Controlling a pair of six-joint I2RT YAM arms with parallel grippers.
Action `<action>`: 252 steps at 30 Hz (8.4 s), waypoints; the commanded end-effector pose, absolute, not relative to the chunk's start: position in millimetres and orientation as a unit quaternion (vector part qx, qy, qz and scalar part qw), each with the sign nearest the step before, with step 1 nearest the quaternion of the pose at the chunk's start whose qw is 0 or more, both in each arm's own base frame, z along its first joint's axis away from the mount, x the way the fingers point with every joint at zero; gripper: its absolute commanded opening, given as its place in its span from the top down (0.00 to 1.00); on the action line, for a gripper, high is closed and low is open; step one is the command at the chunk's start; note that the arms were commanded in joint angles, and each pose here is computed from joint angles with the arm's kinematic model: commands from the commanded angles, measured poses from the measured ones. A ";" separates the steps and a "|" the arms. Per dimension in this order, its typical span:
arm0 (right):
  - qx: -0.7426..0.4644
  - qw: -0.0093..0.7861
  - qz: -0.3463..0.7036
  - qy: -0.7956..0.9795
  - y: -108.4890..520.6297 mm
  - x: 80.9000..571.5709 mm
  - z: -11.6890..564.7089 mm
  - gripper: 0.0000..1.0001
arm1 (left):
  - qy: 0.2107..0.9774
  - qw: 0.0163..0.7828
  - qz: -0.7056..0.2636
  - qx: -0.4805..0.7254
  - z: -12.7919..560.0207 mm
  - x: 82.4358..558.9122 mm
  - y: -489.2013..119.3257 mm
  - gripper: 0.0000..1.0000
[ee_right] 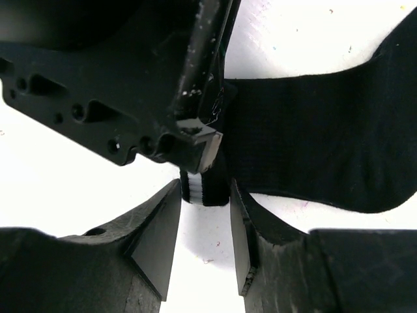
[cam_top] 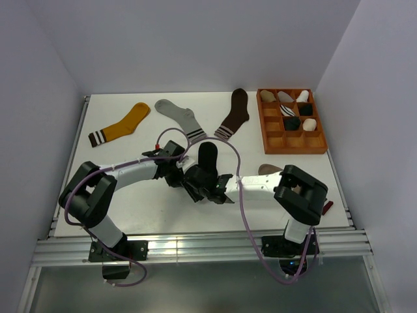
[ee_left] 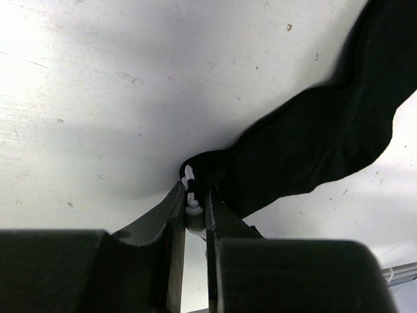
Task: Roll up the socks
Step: Roll the sock at the center of the board.
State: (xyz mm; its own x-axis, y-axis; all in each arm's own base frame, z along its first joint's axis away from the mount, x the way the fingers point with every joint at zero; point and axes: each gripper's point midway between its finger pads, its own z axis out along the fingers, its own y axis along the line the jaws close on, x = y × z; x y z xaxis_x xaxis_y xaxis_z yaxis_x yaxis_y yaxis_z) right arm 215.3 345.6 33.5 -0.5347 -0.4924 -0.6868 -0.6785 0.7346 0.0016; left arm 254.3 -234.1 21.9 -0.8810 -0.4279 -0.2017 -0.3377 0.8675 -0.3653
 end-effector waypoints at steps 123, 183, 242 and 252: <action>-0.237 0.344 0.217 0.882 291.0 245.6 47.9 0.47 | 0.963 0.136 -0.131 -0.195 2.0 225.8 -232.3 0.81; -0.278 0.164 0.326 0.888 311.7 190.0 7.1 1.00 | 0.885 0.245 -0.212 -0.336 67.6 260.1 -203.9 0.29; -0.204 0.119 0.425 0.874 302.1 198.3 29.6 1.00 | 0.945 0.228 -0.111 -0.206 -3.2 321.4 -212.5 1.00; -0.212 0.087 0.438 0.870 313.9 201.9 21.5 1.00 | 0.945 0.231 -0.141 -0.185 2.4 325.2 -223.6 0.95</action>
